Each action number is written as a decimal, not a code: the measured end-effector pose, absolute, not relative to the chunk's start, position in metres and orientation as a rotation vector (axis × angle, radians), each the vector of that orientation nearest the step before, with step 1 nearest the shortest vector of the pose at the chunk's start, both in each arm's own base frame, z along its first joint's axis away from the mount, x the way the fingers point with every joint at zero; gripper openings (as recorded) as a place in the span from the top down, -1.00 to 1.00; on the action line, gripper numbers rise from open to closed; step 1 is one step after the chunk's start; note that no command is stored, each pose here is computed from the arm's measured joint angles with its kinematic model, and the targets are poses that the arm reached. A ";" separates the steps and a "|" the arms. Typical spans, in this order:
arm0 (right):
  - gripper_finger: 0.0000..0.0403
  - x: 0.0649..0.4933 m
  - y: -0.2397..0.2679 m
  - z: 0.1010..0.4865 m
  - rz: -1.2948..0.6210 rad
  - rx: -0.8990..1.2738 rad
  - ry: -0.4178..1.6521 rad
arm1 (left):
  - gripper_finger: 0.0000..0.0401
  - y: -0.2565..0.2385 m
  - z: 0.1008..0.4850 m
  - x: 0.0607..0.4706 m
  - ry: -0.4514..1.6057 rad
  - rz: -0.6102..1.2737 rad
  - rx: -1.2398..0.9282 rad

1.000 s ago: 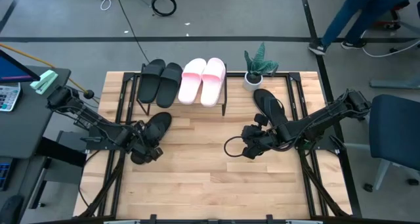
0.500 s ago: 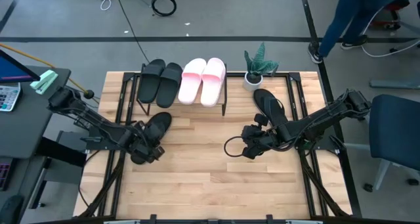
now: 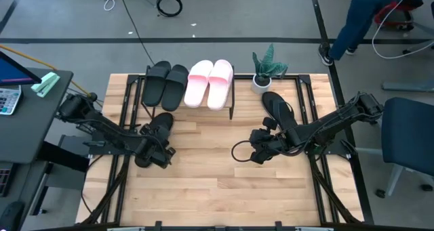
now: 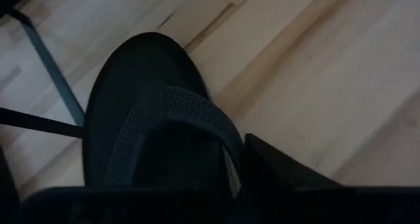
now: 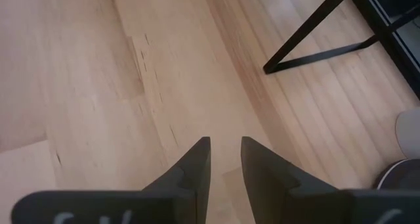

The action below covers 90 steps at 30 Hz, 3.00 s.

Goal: Pick and place slides into the shelf
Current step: Put the left black slipper under the shelf

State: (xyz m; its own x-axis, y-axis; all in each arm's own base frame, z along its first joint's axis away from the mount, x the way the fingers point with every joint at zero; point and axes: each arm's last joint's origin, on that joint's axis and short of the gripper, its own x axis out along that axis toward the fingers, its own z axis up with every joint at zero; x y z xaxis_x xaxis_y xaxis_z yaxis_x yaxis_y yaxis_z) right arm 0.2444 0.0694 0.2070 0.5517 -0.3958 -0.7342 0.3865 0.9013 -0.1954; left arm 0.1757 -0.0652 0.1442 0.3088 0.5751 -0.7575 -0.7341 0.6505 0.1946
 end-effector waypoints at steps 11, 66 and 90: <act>0.55 0.244 0.069 0.207 -0.461 -0.017 0.872 | 0.96 -0.033 0.148 0.208 0.678 0.981 -0.329; 0.55 0.245 0.070 0.207 -0.452 -0.031 0.874 | 0.97 0.031 0.178 0.230 0.752 0.947 -0.419; 0.55 0.245 0.070 0.207 -0.476 0.024 0.860 | 0.57 0.040 0.175 0.225 0.784 0.985 -0.526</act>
State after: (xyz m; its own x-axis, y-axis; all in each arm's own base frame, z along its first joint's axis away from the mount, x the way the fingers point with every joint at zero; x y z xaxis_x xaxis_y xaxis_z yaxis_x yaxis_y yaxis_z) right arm 0.2446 0.0697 0.2072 0.5542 -0.3937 -0.7334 0.4128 0.8951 -0.1686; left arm 0.2251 0.0403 0.1751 0.3228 0.5303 -0.7840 -0.8829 0.4672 -0.0476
